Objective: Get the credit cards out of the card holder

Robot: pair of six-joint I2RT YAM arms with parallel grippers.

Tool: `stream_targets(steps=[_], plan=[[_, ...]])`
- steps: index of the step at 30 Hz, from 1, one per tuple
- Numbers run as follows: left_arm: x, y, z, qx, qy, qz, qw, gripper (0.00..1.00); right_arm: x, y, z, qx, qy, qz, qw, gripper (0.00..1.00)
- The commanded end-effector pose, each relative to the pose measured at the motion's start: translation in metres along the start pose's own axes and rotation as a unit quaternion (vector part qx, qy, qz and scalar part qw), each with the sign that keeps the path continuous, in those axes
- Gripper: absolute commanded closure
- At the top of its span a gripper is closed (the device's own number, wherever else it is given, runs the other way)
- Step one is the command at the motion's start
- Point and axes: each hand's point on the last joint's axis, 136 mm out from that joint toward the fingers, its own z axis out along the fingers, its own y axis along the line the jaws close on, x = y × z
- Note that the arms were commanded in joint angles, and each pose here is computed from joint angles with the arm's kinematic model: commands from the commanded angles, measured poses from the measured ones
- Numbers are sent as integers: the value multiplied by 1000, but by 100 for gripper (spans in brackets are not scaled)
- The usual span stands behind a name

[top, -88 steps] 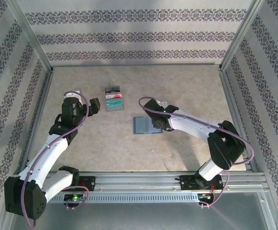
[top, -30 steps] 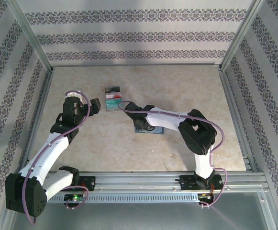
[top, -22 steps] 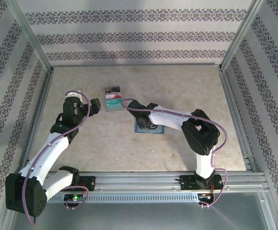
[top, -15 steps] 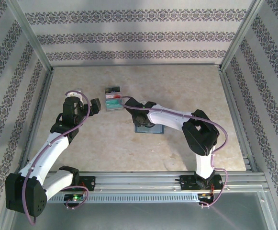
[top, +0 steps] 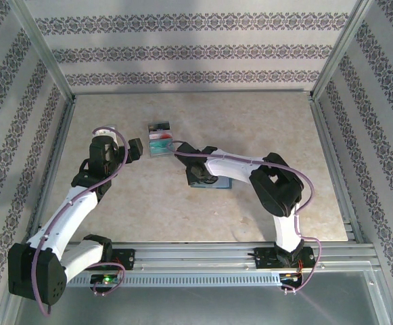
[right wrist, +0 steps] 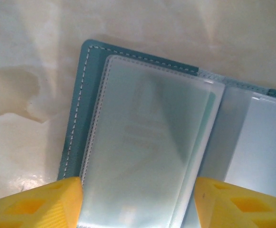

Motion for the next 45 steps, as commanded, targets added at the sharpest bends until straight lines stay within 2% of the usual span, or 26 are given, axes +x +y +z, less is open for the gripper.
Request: stream_targets(steps=[1, 3, 10, 19, 26, 29, 37, 45], plan=[[-21, -5, -3, 12, -26, -7, 1000, 1, 15, -5, 14, 11, 27, -1, 1000, 36], [-21, -5, -4, 12, -26, -6, 1000, 0, 17, -6, 15, 8, 29, 1, 1000, 38], [-22, -5, -6, 11, -29, -5, 999, 0, 18, -6, 15, -23, 29, 14, 999, 55], [-25, -10, -11, 24, -33, -1, 999, 0, 13, -18, 4, -13, 12, 14, 1000, 70], [-27, -25, -15, 45, -40, 18, 998, 1, 8, -47, -13, 43, -25, 23, 999, 69], [-27, -28, -14, 45, -42, 23, 998, 0, 14, -62, -12, 72, -24, 27, 997, 68], [-24, -39, -12, 47, -41, 43, 997, 1, 19, -83, -20, 98, -37, 39, 994, 66], [-1, -81, -9, 54, -33, 132, 989, 1, 24, -109, -22, 102, -36, 67, 992, 66]])
